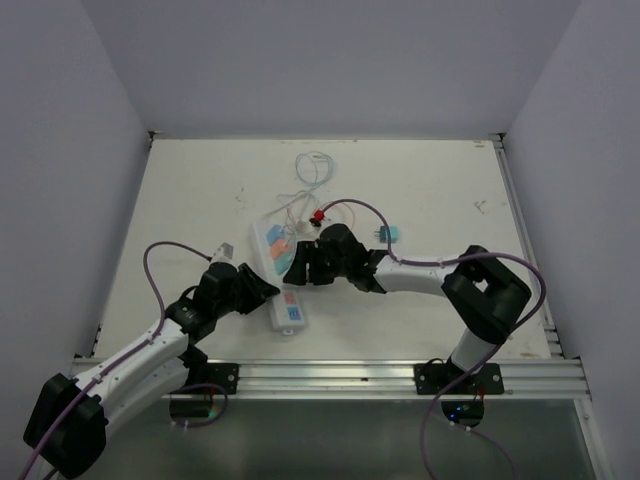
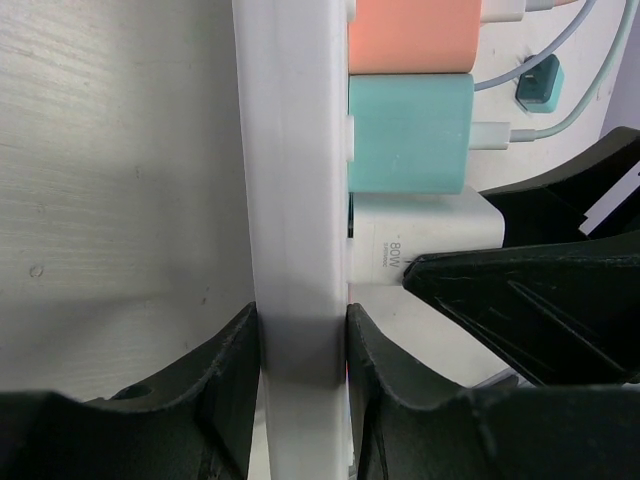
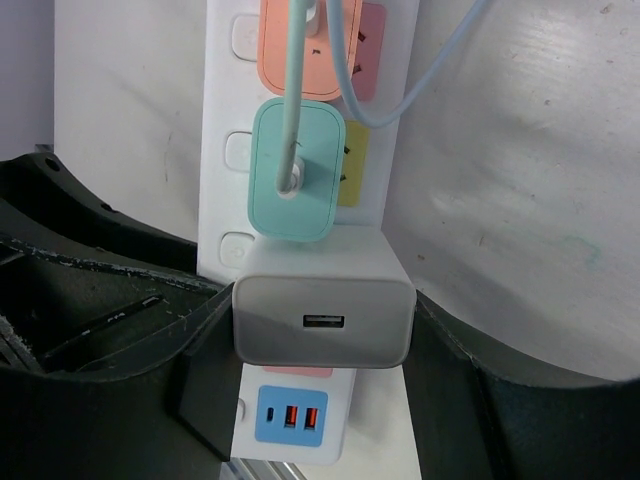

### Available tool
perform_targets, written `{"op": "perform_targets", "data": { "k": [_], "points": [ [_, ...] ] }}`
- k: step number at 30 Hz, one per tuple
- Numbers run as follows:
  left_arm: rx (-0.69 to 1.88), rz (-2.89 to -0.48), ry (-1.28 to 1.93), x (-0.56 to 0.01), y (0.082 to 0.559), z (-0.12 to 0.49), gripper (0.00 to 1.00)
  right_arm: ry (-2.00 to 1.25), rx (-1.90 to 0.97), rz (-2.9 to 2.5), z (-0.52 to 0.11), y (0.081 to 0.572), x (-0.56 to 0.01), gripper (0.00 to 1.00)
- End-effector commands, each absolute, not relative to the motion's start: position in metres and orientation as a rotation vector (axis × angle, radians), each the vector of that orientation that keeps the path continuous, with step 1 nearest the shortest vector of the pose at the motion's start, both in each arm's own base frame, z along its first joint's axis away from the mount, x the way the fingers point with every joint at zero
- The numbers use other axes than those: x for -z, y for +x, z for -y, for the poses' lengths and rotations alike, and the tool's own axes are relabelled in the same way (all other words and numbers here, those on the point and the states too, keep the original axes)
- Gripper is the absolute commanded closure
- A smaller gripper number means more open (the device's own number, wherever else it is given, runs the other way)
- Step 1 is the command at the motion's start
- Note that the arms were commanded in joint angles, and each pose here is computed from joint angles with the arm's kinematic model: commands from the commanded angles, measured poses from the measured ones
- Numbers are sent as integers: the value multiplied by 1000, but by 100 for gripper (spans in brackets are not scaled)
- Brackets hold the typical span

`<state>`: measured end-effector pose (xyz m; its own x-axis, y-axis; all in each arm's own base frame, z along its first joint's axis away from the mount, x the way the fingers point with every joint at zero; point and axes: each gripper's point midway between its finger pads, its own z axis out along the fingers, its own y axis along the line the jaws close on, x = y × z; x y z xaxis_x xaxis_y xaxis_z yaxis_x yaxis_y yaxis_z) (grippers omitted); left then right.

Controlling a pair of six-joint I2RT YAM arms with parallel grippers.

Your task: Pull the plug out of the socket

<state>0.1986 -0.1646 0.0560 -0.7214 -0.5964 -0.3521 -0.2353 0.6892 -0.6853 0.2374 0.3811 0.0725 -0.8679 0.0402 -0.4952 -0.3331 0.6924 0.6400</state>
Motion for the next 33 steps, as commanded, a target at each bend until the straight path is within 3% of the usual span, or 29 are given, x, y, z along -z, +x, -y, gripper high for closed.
{"op": "perform_targets", "data": {
  "k": [1, 17, 33],
  "points": [
    [466, -2389, -769, -13, 187, 110, 100, -161, -1084, -2264, -367, 264, -119, 100],
    [461, -2381, -773, -15, 188, 110, 100, -54, -1134, -2234, -354, 272, -129, 100],
    [692, -2331, -603, -34, 201, 143, 100, 527, -712, -2293, -162, 306, -71, 100]
  ]
}}
